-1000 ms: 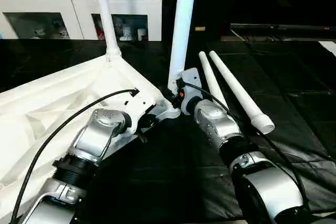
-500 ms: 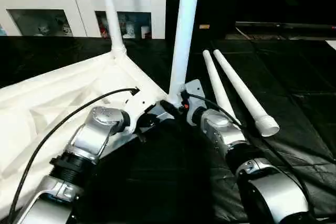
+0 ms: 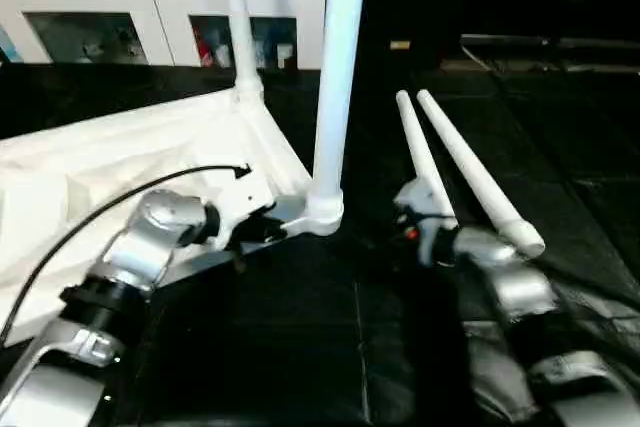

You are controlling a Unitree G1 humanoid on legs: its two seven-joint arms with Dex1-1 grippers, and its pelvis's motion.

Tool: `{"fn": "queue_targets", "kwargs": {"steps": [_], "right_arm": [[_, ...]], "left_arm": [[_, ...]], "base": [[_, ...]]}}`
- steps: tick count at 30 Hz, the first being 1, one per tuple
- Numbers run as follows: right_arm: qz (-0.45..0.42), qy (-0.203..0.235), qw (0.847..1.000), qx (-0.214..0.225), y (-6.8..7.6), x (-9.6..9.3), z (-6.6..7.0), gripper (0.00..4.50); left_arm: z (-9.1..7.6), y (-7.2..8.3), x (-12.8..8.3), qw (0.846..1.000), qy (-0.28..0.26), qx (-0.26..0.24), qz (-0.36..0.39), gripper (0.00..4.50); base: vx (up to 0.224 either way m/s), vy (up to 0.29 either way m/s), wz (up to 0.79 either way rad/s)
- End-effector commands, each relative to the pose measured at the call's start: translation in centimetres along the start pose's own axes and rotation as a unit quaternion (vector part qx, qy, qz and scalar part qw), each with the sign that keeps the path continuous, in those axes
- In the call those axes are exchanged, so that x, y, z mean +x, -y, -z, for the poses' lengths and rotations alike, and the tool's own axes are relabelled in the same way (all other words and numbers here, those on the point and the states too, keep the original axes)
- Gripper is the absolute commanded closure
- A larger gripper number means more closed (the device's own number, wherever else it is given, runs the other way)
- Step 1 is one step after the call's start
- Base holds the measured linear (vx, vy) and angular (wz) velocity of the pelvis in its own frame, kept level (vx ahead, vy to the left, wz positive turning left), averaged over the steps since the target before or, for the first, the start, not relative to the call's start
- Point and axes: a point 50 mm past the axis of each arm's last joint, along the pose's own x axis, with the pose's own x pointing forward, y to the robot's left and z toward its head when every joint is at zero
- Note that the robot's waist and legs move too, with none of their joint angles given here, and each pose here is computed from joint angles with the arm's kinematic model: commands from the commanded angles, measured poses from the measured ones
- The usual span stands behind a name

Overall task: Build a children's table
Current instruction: Rotate leg to tighten

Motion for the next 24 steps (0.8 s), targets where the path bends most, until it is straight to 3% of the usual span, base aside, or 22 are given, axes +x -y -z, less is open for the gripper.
{"fn": "queue_targets", "kwargs": {"steps": [1,9,15,23,24], "right_arm": [[-0.034,0.004,0.999,-0.009,-0.5,-0.2,-0.5,0.04],[-0.118,-0.011,0.993,-0.031,-1.0,-0.8,-1.9,0.04],[-0.179,-0.04,0.982,-0.053,-2.0,0.2,-1.8,0.04],[-0.201,-0.045,0.977,-0.054,-2.4,1.4,-1.8,0.04],[-0.203,-0.044,0.977,-0.048,-2.5,1.7,-1.8,0.21]], "left_arm": [[-0.1,0.7,0.3,0.998,-0.006,0.032,0.046,4.5],[0.0,1.4,-0.2,0.989,-0.005,0.077,0.129,4.5],[-0.1,2.2,0.0,0.977,-0.015,0.116,0.18,4.5],[-0.2,2.2,0.1,0.974,-0.017,0.127,0.187,4.5],[-0.2,2.2,0.2,0.974,-0.018,0.129,0.187,4.5]], "base": [[0.0,0.0,0.0],[0.0,0.0,0.0],[0.0,0.0,0.0],[0.0,0.0,0.0],[0.0,0.0,0.0]]}}
